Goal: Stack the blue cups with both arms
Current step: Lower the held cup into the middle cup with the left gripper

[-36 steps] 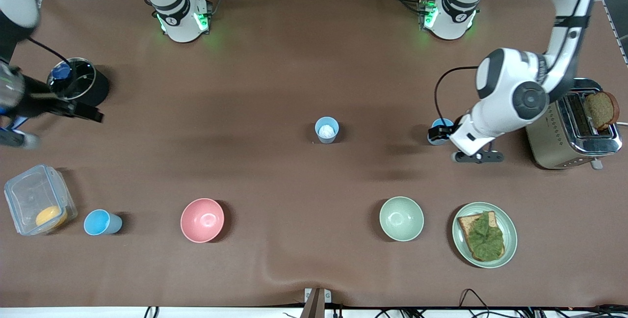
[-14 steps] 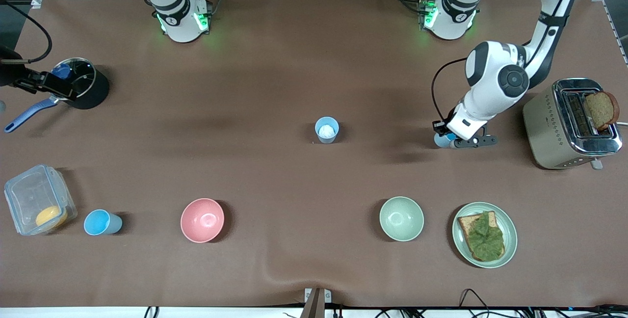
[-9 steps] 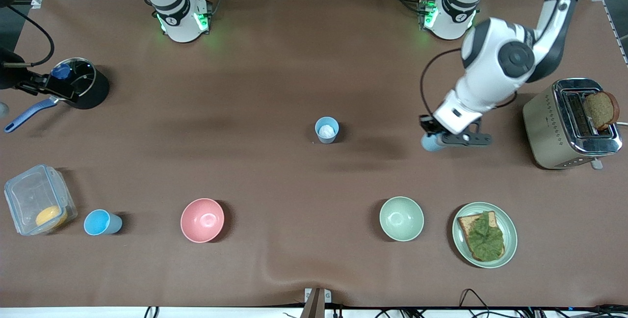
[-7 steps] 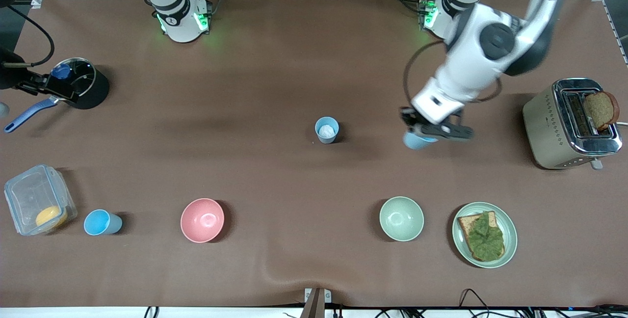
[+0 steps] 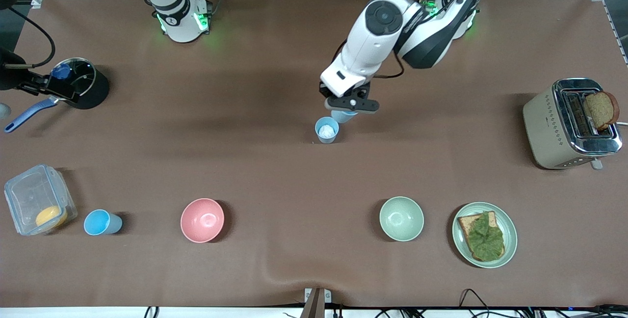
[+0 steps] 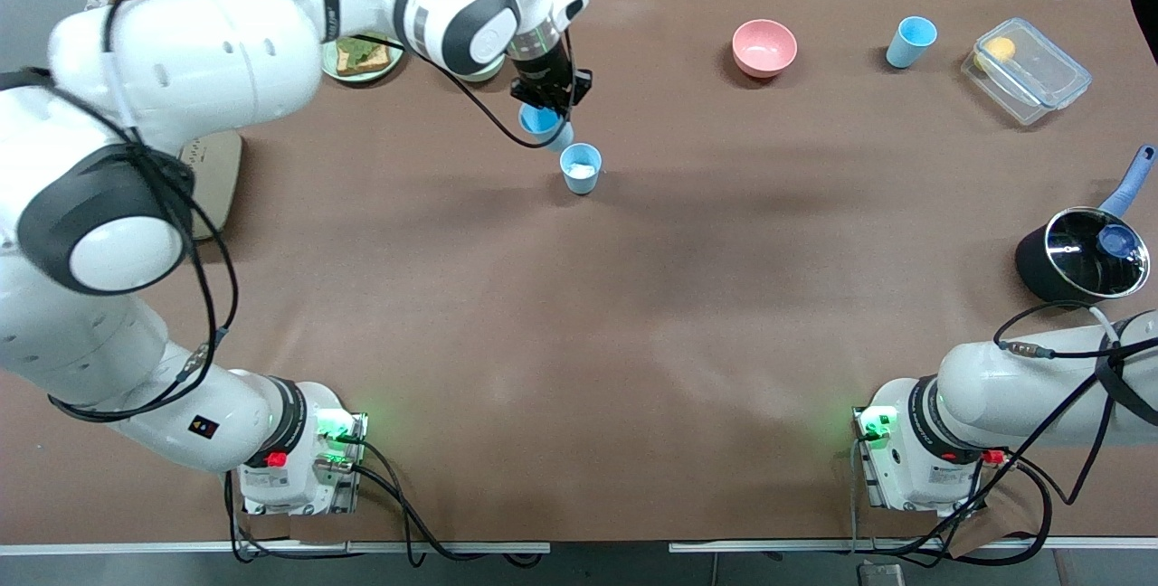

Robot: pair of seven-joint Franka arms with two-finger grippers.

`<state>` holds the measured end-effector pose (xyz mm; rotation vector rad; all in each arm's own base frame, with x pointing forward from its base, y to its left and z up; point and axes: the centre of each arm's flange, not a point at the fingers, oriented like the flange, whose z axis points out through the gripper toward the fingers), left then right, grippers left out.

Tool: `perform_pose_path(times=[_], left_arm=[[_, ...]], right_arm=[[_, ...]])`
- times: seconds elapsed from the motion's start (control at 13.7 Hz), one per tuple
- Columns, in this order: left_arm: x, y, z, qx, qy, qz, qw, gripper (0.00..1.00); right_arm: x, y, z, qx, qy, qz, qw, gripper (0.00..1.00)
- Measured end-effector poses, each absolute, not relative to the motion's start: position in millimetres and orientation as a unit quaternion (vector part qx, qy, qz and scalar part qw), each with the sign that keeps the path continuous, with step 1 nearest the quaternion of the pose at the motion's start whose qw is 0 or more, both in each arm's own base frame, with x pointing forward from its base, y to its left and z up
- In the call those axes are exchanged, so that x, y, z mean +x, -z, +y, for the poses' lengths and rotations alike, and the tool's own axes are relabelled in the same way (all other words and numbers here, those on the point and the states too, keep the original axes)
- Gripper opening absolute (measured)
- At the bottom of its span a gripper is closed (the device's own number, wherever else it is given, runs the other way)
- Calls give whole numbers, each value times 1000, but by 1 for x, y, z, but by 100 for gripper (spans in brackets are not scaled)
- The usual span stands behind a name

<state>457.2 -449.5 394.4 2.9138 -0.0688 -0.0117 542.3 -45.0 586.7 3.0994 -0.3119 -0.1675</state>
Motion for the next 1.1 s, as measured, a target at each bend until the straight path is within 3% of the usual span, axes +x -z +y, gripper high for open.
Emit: perform_pose_path(times=[0.44,1.1], left_arm=[[444,-328,-490,995,-6,-10,96,3],[455,-324,-489,995,-10,-2,96,3]], right_arm=[[542,-586,-45,993,55,-100,11,100],[543,-583,-48,993,58,-103,11,100]])
